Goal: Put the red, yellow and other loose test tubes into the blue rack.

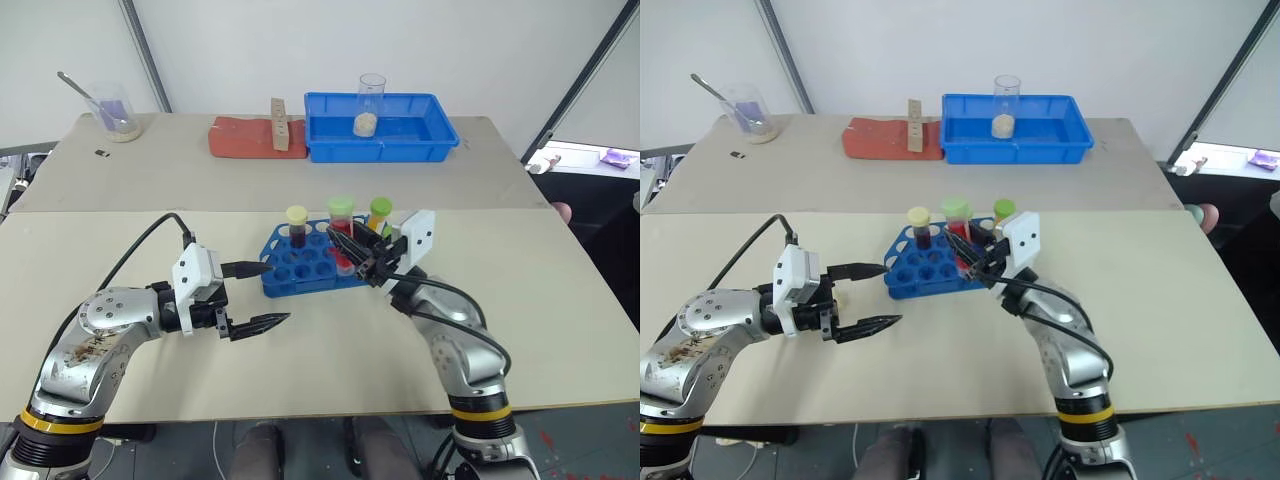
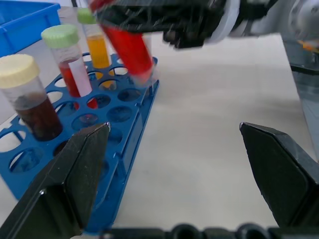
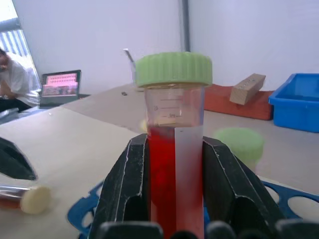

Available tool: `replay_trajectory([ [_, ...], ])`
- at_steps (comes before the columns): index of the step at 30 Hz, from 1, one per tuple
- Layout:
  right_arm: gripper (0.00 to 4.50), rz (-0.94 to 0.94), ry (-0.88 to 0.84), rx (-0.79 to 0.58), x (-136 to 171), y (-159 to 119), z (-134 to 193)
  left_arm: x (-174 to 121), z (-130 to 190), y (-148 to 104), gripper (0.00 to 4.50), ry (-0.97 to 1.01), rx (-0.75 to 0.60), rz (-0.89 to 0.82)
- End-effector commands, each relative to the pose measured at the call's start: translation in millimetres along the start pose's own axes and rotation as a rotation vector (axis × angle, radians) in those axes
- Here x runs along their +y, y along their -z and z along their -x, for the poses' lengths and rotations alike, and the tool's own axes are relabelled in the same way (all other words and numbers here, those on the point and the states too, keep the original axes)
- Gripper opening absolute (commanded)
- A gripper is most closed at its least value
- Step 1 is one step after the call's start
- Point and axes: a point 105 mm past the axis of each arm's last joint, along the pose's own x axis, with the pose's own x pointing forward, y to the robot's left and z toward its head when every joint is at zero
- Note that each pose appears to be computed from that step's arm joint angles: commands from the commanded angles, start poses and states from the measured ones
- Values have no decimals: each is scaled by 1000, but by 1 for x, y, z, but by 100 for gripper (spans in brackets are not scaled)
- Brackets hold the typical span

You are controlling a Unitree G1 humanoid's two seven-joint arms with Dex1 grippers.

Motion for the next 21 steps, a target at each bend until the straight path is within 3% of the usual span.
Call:
replay_trajectory([
  [1, 102, 61, 36, -80, -1, -9, -4, -3, -4, -12, 450, 14, -30, -33],
  [21, 102, 133, 170, -114, -9, 18, -8, 1, -2, -13, 450, -24, -47, -13],
])
